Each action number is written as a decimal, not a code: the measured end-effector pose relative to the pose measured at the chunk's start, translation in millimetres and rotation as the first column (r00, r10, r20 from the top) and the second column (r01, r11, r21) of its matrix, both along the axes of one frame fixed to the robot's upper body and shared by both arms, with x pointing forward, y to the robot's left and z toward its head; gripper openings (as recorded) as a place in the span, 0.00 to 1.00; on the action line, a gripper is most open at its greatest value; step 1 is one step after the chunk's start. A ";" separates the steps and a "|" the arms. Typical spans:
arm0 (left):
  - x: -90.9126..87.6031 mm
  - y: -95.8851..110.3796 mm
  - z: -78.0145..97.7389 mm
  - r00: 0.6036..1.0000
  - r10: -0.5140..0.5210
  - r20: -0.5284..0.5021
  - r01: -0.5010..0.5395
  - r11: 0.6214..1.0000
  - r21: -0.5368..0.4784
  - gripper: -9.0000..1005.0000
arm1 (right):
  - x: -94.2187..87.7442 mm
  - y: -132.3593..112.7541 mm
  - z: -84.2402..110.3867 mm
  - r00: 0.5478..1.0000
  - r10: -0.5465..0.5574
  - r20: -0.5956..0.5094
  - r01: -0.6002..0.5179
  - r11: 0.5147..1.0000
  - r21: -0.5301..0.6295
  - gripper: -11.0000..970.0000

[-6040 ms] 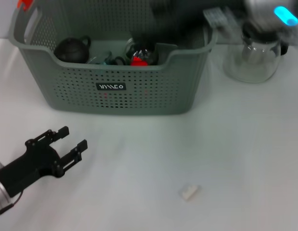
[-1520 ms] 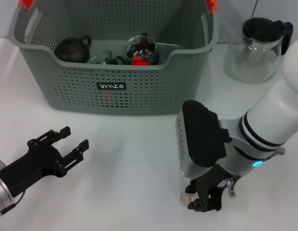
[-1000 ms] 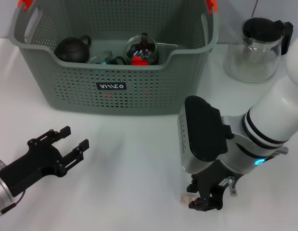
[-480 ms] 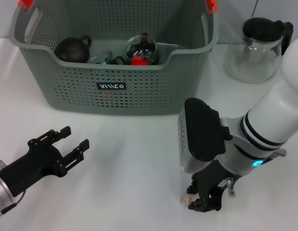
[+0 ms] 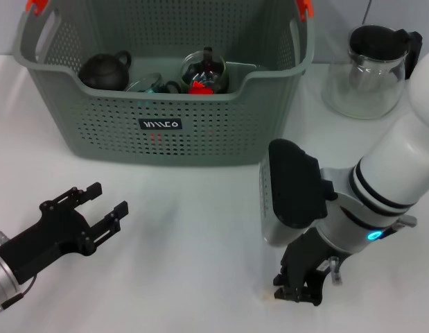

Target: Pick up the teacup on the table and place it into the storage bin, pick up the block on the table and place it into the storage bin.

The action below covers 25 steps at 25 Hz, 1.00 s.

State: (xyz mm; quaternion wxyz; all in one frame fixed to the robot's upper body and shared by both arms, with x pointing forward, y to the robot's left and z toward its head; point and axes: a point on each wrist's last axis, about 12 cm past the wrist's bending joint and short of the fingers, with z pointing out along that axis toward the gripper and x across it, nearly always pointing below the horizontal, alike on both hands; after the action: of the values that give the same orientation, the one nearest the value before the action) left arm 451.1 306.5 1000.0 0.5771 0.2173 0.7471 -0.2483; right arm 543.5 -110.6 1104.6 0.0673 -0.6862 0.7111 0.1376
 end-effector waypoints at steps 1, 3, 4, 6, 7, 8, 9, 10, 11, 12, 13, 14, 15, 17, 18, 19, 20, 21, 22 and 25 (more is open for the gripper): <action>0.0 0.0 0.0 1.000 0.000 0.000 0.000 1.000 0.000 0.63 | 0.9 -0.2 1.5 1.000 -0.008 0.002 0.008 1.000 0.006 0.18; 0.0 0.0 0.0 1.000 0.000 0.000 0.000 1.000 0.000 0.63 | 2.8 -0.8 5.1 1.000 -0.020 0.008 0.019 1.000 0.022 0.17; 0.0 0.0 0.0 1.000 0.000 0.000 0.000 1.000 0.000 0.63 | 3.6 -1.4 7.6 1.000 -0.025 0.009 0.025 0.999 0.030 0.16; -0.1 0.0 0.0 1.000 0.000 0.000 0.000 1.000 0.000 0.63 | 5.5 -3.3 13.4 0.999 -0.038 0.009 0.038 0.998 0.048 0.15; -0.2 0.1 -0.1 1.000 0.001 0.000 -0.001 1.000 0.000 0.63 | 6.0 -4.7 16.9 0.999 -0.043 0.006 0.043 0.998 0.055 0.15; -0.4 0.2 -0.2 1.000 0.001 -0.001 -0.001 1.000 0.000 0.63 | 7.6 -7.1 21.8 0.999 -0.054 0.007 0.054 0.996 0.067 0.15; -0.4 0.2 -0.2 1.000 0.001 -0.001 -0.001 1.000 0.000 0.63 | 8.3 -9.0 26.5 0.998 -0.061 0.009 0.060 0.995 0.078 0.15; -0.8 0.5 -0.3 1.000 0.003 -0.001 -0.003 1.000 0.000 0.63 | 10.1 -12.4 33.4 0.997 -0.075 0.018 0.073 0.993 0.096 0.15; -1.0 0.8 -0.4 1.000 0.004 -0.002 -0.004 1.000 0.000 0.63 | 12.2 -16.5 41.0 0.995 -0.093 0.031 0.089 0.989 0.119 0.15; -1.1 0.8 -0.4 1.000 0.005 -0.002 -0.005 1.000 -0.001 0.63 | 13.5 -21.4 49.8 0.993 -0.110 0.043 0.103 0.984 0.146 0.15; -1.1 0.8 -0.4 1.000 0.005 -0.002 -0.005 1.000 -0.001 0.63 | 15.3 -26.3 58.8 0.990 -0.131 0.060 0.119 0.977 0.176 0.15; -1.2 0.9 -0.5 1.000 0.005 -0.002 -0.005 1.000 -0.001 0.63 | 16.3 -32.5 68.6 0.986 -0.152 0.073 0.134 0.969 0.208 0.15; -1.1 0.9 -0.4 1.000 0.005 -0.002 -0.005 1.000 -0.001 0.63 | 17.0 -35.7 75.7 0.983 -0.165 0.084 0.141 0.962 0.233 0.15; -1.2 0.8 -0.4 1.000 0.005 -0.002 -0.005 1.000 -0.001 0.63 | 17.7 -43.8 92.7 0.974 -0.198 0.107 0.158 0.940 0.302 0.15; -1.1 0.9 -0.4 1.000 0.005 -0.002 -0.005 1.000 -0.001 0.63 | 17.8 -46.7 100.6 0.971 -0.211 0.115 0.161 0.927 0.338 0.15; -1.1 0.9 -0.4 1.000 0.005 -0.002 -0.005 1.000 -0.001 0.63 | 18.2 -49.3 109.0 0.967 -0.224 0.124 0.163 0.912 0.377 0.15; -1.1 0.8 -0.4 1.000 0.005 -0.002 -0.005 1.000 -0.001 0.63 | 18.5 -50.8 115.6 0.964 -0.232 0.130 0.161 0.899 0.408 0.15; -0.9 0.8 -0.3 1.000 0.005 -0.001 -0.005 1.000 -0.001 0.63 | 19.1 -52.6 123.5 0.960 -0.242 0.140 0.159 0.883 0.441 0.15; -0.5 0.5 -0.2 1.000 0.003 -0.001 -0.003 1.000 0.000 0.63 | 19.6 -52.8 130.4 0.957 -0.248 0.149 0.152 0.869 0.470 0.15; 0.3 -0.1 0.2 1.000 0.000 0.001 0.000 1.000 0.000 0.63 | 23.0 -51.6 146.9 0.946 -0.267 0.183 0.132 0.835 0.534 0.15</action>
State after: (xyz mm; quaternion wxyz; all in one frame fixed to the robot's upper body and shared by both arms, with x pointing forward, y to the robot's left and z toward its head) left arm 451.4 306.5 1000.1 0.5773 0.2175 0.7468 -0.2483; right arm 566.5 -162.3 1251.5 0.3515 -0.5760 0.7021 0.2273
